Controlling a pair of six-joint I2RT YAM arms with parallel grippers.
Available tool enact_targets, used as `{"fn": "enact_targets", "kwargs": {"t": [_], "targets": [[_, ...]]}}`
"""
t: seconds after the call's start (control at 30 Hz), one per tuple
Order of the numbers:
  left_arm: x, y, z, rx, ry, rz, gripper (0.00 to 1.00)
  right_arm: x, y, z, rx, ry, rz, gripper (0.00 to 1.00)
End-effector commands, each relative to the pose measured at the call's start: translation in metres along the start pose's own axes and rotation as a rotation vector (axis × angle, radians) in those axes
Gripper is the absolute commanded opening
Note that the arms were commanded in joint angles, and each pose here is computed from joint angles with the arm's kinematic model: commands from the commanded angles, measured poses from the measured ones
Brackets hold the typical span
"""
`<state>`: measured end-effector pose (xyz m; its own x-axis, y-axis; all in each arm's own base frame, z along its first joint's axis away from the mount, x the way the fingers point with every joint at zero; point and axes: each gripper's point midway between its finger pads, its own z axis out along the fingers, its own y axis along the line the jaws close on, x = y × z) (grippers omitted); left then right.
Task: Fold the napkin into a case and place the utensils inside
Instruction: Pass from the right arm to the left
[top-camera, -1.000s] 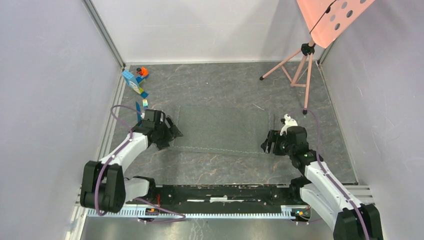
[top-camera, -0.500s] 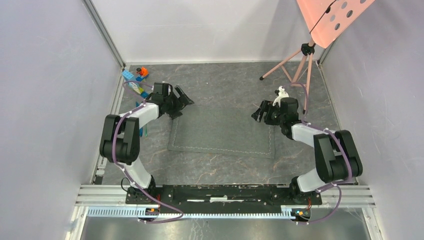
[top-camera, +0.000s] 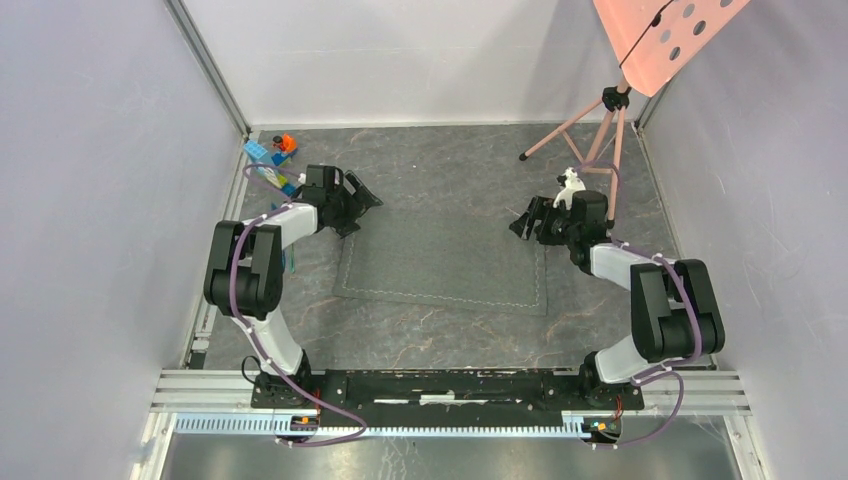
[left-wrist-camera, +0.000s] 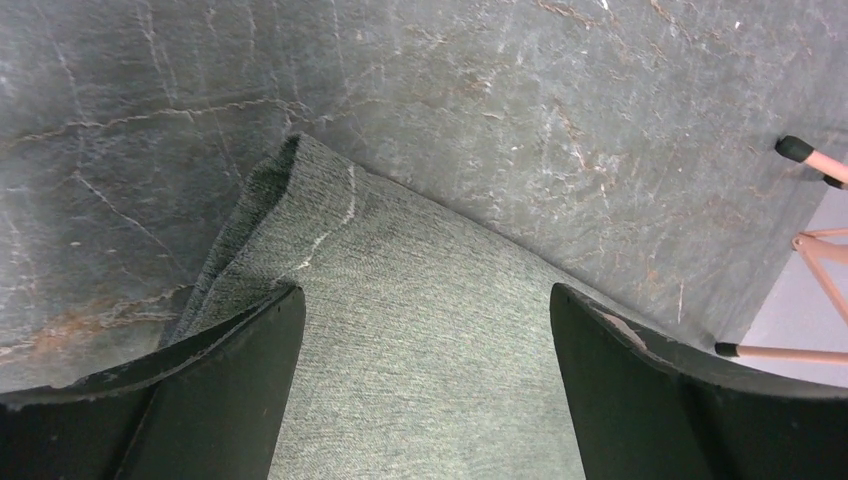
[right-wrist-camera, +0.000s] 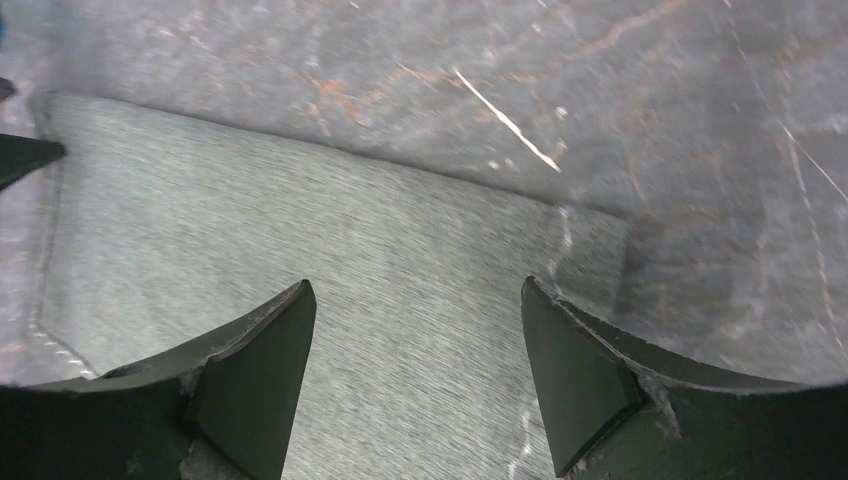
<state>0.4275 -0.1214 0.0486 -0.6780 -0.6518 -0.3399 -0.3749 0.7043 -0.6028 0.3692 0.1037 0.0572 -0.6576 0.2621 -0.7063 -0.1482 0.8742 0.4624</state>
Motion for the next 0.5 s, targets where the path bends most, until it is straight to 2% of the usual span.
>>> {"fn": "enact_targets", "kwargs": {"t": [0.0,0.17,0.3,0.47], "targets": [[-0.018,-0.043,-0.019,0.114,-0.027,0.020,0.98,-0.040,0.036,0.006,-0.155,-0.078,-0.021,0.81],[-0.028,-0.036,0.004,0.063,-0.032,0.018,0.98,-0.035,0.017,0.025,-0.107,-0.057,-0.003,0.81],[-0.028,-0.003,0.031,-0.037,-0.018,-0.013,0.98,-0.020,-0.007,0.032,-0.057,-0.028,0.027,0.81],[-0.025,0.029,0.037,-0.150,-0.037,-0.009,0.99,-0.001,-0.045,0.035,0.052,0.016,0.032,0.81]]}}
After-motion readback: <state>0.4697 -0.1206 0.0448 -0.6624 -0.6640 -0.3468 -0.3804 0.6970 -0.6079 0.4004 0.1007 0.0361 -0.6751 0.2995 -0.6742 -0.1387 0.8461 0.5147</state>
